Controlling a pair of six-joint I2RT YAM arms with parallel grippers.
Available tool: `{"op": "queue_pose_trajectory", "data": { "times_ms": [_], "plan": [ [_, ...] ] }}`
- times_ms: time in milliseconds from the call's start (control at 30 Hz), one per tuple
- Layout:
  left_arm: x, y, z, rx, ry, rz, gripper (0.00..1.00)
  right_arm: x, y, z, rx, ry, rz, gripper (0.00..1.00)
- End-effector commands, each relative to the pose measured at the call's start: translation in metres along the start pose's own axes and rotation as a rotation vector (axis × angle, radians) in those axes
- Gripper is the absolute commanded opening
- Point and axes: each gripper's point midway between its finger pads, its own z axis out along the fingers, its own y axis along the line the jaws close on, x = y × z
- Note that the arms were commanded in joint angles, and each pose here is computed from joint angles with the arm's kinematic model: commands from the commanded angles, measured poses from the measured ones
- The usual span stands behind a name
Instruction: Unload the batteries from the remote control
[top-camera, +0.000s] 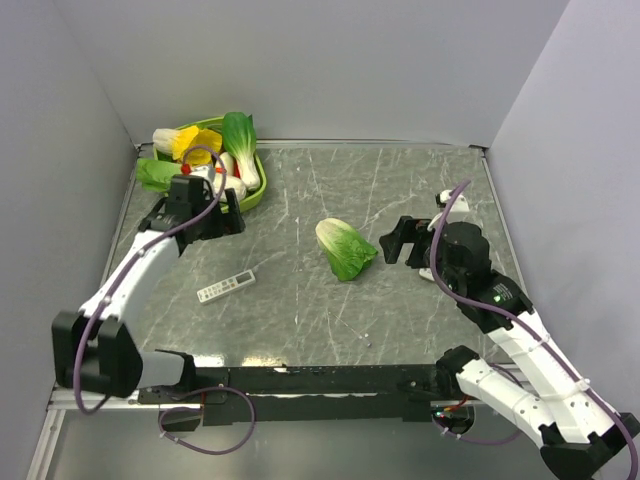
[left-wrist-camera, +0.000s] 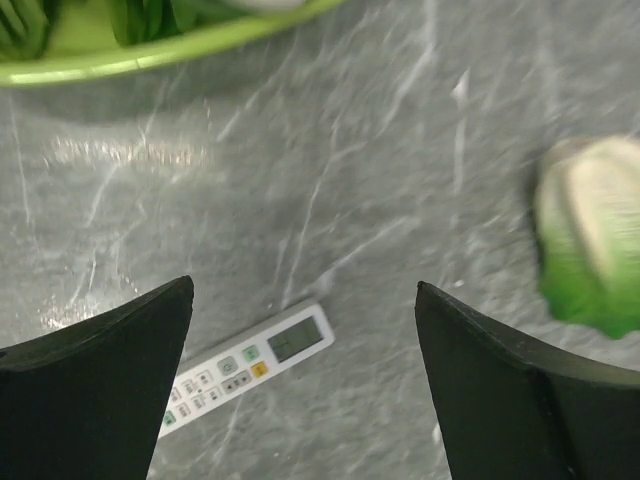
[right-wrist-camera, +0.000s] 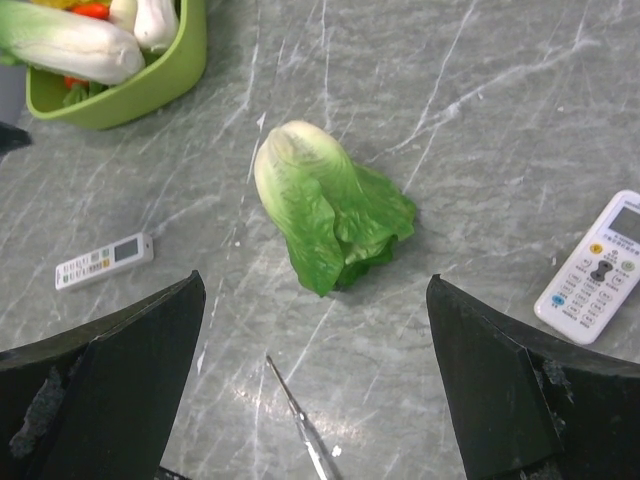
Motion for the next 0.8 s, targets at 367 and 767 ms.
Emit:
{"op": "queue_pose_trajectory", "data": {
  "times_ms": [367,767],
  "plan": [
    [0.109,0.011,0.032,-0.132,0.431,0.23,0.97,-0.012,0.014,-0.02,-0.096,-0.06,-0.001,1.0],
    [0.15,0.016,0.052,-0.2,0.579,0.339,0.86,-0.006,0.005,-0.022,-0.06,-0.054,0.002,1.0]
  ]
}}
